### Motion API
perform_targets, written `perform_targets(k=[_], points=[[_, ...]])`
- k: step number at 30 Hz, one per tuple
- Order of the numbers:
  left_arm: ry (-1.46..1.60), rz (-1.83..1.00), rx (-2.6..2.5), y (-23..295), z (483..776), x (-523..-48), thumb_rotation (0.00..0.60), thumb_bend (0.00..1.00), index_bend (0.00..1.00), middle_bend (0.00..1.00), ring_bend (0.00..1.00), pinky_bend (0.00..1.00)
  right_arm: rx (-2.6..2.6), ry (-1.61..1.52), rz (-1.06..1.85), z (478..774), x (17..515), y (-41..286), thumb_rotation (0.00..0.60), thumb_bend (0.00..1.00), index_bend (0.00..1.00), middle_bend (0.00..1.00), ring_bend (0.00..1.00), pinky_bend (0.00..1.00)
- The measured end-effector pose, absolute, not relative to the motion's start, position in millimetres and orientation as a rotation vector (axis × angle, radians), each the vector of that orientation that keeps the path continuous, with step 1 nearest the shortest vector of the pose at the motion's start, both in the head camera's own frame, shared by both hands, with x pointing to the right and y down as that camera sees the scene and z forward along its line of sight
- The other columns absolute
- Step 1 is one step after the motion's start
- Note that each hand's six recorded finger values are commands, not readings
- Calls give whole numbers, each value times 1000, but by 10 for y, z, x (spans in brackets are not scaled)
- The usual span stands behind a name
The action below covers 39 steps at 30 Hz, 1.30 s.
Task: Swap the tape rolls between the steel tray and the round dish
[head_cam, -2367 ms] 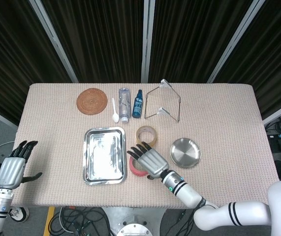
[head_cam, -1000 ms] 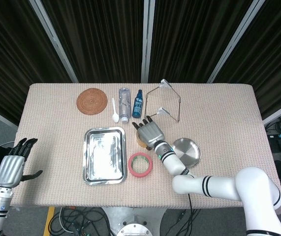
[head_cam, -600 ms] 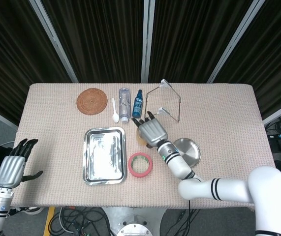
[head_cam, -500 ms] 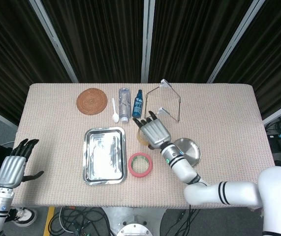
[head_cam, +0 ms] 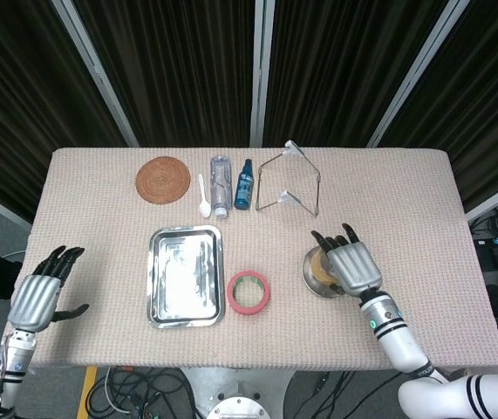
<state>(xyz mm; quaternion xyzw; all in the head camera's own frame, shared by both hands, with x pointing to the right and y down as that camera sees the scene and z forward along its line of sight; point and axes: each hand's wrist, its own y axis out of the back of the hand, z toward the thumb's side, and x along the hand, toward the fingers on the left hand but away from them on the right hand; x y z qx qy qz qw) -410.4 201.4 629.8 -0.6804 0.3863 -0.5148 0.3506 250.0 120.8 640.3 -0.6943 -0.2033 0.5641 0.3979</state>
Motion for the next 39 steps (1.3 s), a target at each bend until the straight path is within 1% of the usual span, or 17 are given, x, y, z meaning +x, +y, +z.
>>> perform_targets(k=[2, 5, 7, 9, 10, 12, 14, 20, 26, 29, 33, 39], points=[[998, -1338, -1762, 2016, 6301, -4110, 600, 70, 90, 102, 43, 213, -1767, -514, 1441, 6480, 2550, 1239, 600, 176, 0, 411, 312, 56], [1002, -1343, -1760, 2019, 6306, -4125, 600, 71, 90, 102, 40, 213, -1774, -497, 1454, 6603, 2584, 1282, 600, 169, 0, 387, 245, 44], [1000, -1346, -1761, 2026, 6314, -4130, 600, 71, 90, 102, 35, 212, -1779, -491, 1457, 6656, 2581, 1293, 600, 150, 0, 316, 173, 31], [997, -1348, -1761, 2034, 6319, -4133, 600, 70, 90, 102, 35, 212, -1791, -488, 1456, 6710, 2564, 1302, 600, 126, 0, 221, 90, 14], [996, -1347, -1761, 2035, 6318, -4134, 600, 71, 90, 102, 35, 212, -1797, -490, 1453, 6724, 2556, 1303, 600, 99, 0, 142, 36, 4], [997, -1345, -1761, 2036, 6314, -4134, 600, 71, 90, 102, 35, 212, -1805, -492, 1442, 6737, 2543, 1305, 600, 35, 0, 35, 0, 0], [998, -1343, -1760, 2034, 6308, -4134, 600, 70, 90, 102, 35, 212, -1809, -494, 1433, 6734, 2539, 1310, 600, 1, 0, 0, 0, 0], [1001, -1326, -1773, 2030, 6300, -4095, 600, 70, 90, 102, 36, 211, -1809, -517, 1430, 6627, 2601, 1309, 600, 0, 0, 0, 0, 0], [954, -1268, -1825, 1977, 6327, -3889, 600, 70, 90, 102, 35, 211, -1766, -627, 1394, 6344, 2741, 1250, 600, 0, 0, 0, 0, 0], [895, -1208, -1882, 1941, 6370, -3652, 600, 67, 90, 102, 35, 211, -1715, -727, 1384, 6123, 2920, 1209, 600, 0, 0, 0, 0, 0], [799, -1105, -1981, 1905, 6447, -3211, 600, 60, 90, 101, 35, 211, -1646, -895, 1389, 5818, 3277, 1178, 600, 0, 0, 0, 0, 0], [659, -927, -2054, 1789, 6446, -2548, 600, 61, 90, 101, 35, 211, -1600, -1090, 1411, 5543, 3775, 1191, 600, 0, 0, 0, 0, 0]])
